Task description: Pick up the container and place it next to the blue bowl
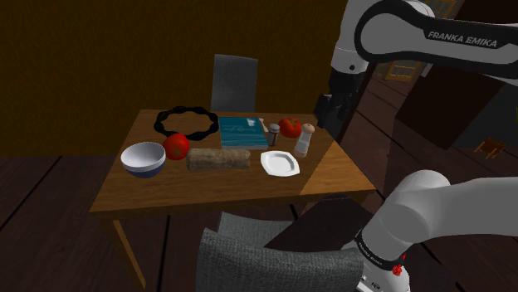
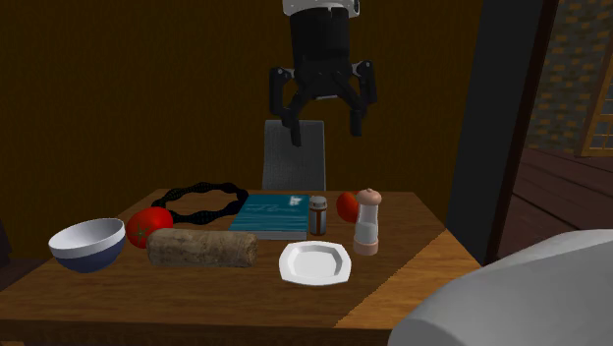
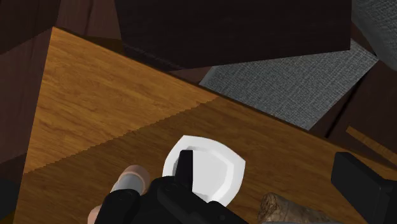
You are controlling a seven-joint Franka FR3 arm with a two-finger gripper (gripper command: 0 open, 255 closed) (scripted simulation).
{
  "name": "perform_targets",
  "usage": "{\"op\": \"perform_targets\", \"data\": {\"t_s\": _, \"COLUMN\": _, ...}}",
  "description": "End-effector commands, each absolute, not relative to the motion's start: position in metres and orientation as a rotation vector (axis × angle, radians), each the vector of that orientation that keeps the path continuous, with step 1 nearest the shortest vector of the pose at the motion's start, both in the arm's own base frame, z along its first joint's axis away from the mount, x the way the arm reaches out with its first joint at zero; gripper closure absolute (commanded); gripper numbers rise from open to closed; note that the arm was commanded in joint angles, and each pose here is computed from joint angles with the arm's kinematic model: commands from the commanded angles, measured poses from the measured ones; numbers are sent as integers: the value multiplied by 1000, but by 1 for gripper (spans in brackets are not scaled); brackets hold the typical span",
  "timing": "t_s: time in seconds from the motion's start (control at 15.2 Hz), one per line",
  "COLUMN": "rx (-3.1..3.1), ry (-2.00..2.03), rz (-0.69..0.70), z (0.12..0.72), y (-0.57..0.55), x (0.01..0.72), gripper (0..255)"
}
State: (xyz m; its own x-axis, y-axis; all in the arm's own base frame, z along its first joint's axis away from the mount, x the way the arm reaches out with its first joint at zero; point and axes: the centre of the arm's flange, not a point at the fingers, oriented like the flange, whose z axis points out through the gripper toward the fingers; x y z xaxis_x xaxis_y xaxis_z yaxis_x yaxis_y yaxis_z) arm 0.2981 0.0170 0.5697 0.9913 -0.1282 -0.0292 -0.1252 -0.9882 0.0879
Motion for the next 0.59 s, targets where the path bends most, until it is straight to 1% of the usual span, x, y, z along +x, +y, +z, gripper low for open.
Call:
{"op": "perform_targets", "data": {"t_s": 0.0, "rx": 3049, "ry": -194, "rz": -53, "z": 570, "y": 17, "x": 298, "gripper": 0}}
{"op": "perform_targets", "data": {"t_s": 0.53, "rx": 3070, "ry": -151, "rz": -41, "z": 515, "y": -34, "x": 373, "gripper": 0}}
